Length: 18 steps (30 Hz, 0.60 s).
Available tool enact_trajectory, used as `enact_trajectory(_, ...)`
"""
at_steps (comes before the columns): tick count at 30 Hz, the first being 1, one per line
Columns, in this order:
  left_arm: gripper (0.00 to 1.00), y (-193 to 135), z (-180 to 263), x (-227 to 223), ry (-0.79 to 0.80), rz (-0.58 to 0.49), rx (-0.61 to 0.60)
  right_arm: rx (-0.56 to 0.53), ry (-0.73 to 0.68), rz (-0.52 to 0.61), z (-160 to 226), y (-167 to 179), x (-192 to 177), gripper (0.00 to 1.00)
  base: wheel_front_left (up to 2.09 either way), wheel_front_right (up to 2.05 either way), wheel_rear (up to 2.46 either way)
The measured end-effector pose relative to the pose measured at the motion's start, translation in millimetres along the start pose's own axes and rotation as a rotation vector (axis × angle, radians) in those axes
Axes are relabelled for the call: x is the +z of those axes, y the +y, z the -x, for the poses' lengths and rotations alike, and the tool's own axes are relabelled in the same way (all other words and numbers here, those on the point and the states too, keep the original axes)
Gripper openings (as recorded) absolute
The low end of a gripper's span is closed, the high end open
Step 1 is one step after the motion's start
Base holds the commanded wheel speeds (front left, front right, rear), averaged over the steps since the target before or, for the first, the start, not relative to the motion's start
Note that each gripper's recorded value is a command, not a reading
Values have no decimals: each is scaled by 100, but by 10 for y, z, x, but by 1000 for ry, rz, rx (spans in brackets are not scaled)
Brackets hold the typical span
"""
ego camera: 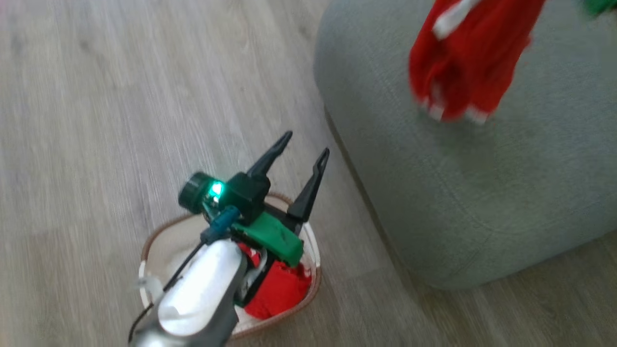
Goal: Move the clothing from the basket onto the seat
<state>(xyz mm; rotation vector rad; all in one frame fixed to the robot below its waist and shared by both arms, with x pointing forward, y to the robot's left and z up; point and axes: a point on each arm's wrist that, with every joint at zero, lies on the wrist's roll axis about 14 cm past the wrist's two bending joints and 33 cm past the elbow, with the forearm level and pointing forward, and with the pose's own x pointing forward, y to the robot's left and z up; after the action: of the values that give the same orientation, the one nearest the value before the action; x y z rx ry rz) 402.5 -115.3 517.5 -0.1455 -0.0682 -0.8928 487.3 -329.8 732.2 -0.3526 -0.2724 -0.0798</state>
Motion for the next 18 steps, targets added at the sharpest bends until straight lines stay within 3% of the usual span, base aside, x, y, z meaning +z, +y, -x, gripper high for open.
enact_trajectory(11,100,495,-203,-242,12,-11,26,-142,-1,120,-825,-570,-80,0,0,0,0)
enact_trajectory(15,100,566,-252,-373,30,1,22,-185,32,106,-934,-649,-350,0,0,0,0)
enact_trajectory(18,100,629,-261,-540,58,16,23,-222,114,55,-949,-662,-841,0,0,0,0)
